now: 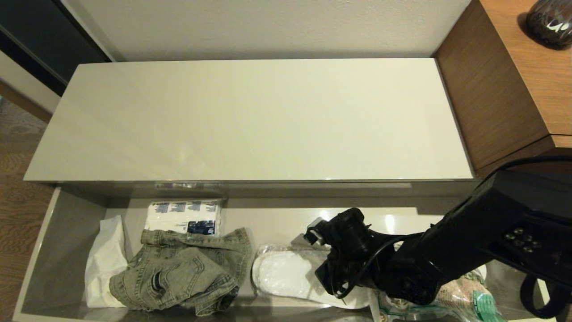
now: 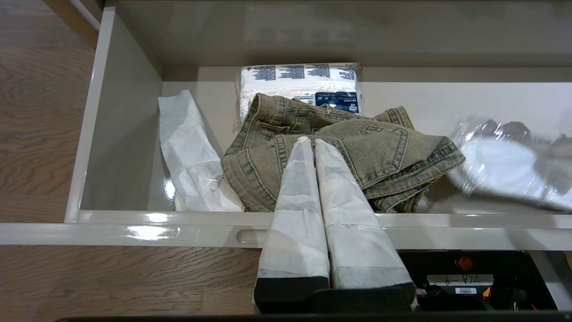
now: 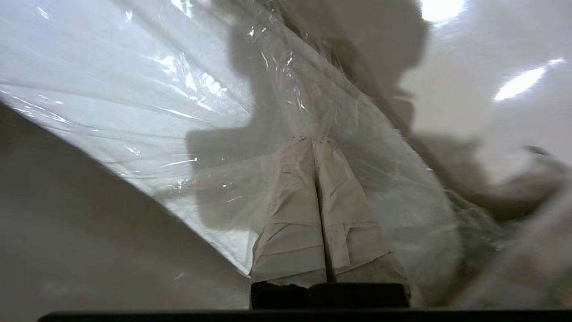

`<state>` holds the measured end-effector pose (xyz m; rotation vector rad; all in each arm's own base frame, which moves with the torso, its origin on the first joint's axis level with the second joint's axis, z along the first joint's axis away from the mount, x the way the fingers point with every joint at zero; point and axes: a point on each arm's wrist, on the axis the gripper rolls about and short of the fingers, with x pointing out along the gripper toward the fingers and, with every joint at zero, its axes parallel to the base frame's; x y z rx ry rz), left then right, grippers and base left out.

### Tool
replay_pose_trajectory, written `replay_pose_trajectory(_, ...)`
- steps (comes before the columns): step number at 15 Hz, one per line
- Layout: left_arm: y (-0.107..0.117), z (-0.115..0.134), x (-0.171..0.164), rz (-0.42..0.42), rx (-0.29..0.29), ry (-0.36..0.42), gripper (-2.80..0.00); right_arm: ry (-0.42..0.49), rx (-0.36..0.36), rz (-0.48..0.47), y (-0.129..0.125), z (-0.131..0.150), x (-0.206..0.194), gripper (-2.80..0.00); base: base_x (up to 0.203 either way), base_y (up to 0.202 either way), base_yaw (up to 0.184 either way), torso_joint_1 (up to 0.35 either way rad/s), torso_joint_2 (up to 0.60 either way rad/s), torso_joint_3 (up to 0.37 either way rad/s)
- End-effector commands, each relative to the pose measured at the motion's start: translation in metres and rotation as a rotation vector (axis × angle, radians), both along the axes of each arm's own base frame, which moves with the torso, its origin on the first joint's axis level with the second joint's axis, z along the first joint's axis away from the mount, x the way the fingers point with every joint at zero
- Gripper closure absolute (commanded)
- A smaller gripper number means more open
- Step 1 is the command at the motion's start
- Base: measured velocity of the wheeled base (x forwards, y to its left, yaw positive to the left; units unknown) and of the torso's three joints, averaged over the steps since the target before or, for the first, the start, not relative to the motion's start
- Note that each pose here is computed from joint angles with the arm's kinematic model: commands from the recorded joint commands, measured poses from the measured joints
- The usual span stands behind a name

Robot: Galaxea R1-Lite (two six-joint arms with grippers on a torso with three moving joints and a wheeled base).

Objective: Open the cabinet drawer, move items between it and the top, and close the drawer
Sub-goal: Take out the disposable slippers from the drawer

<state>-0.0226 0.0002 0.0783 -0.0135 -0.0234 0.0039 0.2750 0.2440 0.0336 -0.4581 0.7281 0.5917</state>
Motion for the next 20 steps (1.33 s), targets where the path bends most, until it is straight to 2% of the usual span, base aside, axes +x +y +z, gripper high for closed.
replay_pose_trajectory(1, 0.000, 0.000, 0.000, 0.001, 0.000, 0.000, 0.00, -0.097, 0.061, -0.013, -0.006, 0.049, -0.011, 0.00, 0.000, 0.000, 0.000, 0.000, 0.00, 0.000)
replay_pose_trajectory(5, 0.000, 0.000, 0.000, 0.001, 0.000, 0.000, 0.00, -0.111, 0.070, -0.037, -0.028, 0.100, -0.037, 0.00, 0.000, 0.000, 0.000, 0.000, 0.00, 0.000)
replay_pose_trajectory(8, 0.000, 0.000, 0.000, 0.001, 0.000, 0.000, 0.00, -0.104, 0.064, -0.070, -0.045, 0.125, -0.056, 0.00, 0.000, 0.000, 0.000, 0.000, 0.00, 0.000)
replay_pose_trajectory(13, 0.000, 0.000, 0.000, 0.001, 0.000, 0.000, 0.00, -0.039, 0.073, -0.093, -0.059, 0.146, -0.089, 0.00, 0.000, 0.000, 0.000, 0.000, 0.00, 0.000)
replay_pose_trajectory(20, 0.000, 0.000, 0.000, 0.001, 0.000, 0.000, 0.00, -0.103, 0.095, -0.134, -0.083, 0.198, -0.111, 0.00, 0.000, 0.000, 0.000, 0.000, 0.00, 0.000)
